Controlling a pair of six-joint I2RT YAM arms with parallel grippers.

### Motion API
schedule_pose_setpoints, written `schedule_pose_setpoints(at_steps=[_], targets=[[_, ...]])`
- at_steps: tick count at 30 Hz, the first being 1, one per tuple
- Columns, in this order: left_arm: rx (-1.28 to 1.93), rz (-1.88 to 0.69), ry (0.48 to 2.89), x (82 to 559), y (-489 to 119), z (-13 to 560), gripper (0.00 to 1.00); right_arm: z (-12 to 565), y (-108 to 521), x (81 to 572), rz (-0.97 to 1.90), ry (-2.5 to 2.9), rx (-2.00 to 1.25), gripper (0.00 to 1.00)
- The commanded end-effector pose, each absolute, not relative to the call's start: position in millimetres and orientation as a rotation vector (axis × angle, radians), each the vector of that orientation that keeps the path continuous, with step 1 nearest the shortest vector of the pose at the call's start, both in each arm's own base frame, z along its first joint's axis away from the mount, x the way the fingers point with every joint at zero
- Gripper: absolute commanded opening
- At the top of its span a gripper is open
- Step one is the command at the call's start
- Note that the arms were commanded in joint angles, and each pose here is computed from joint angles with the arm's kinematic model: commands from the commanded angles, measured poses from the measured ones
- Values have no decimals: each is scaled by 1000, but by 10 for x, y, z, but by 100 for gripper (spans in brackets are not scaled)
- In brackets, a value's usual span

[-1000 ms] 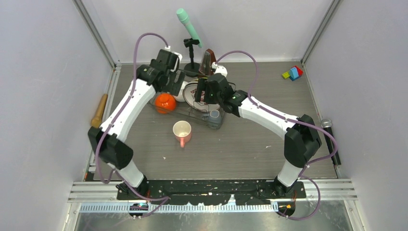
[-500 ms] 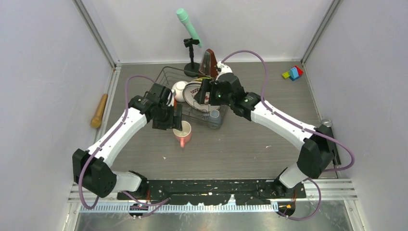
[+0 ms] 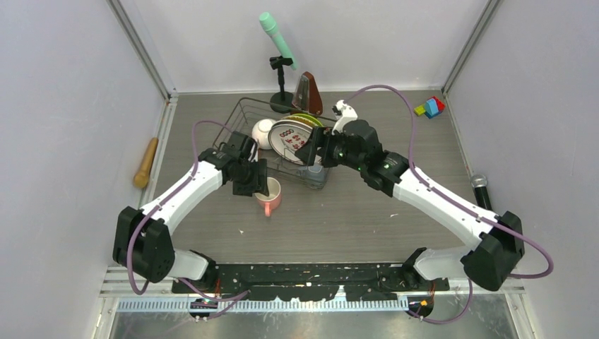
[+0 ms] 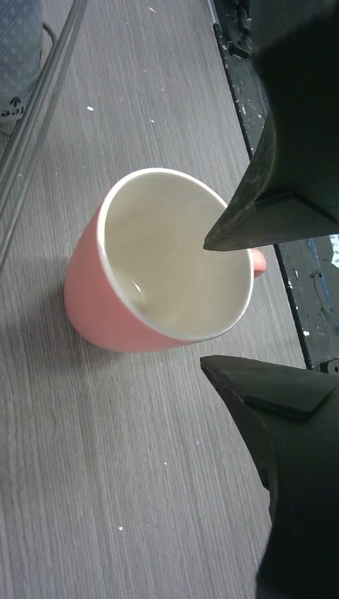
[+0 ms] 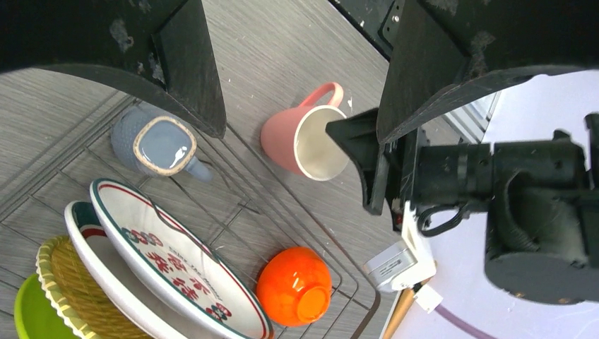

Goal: Load the mixed dishes into the dish rack

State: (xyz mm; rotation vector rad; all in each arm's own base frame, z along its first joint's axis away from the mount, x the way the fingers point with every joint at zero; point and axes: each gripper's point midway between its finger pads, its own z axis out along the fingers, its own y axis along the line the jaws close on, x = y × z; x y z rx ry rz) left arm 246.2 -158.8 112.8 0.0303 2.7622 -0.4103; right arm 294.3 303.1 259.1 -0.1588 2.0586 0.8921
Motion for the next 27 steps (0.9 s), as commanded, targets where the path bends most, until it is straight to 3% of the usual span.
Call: schedule_pose_setpoints(at_steps=[1, 7, 11, 19, 27], targets=[[-25, -445, 2709, 2629, -1616, 1105, 57, 2820, 2971, 2805, 952, 1965, -202, 84], [-71, -504, 2719, 2650, -1625, 972, 40, 2765, 2850, 2681, 956, 1960, -194, 84], [-98, -585, 2711, 2627, -1639, 1009, 0, 2731, 2812, 2555, 988, 1972, -200, 85], [-37, -786, 2674, 2388, -1731, 1473, 0, 2694, 2701, 2331, 1089, 1957, -150, 88], [-81, -1332, 2377, 2313, -2036, 2443, 0, 2898, 2711, 2120, 1318, 1773, -99, 93]])
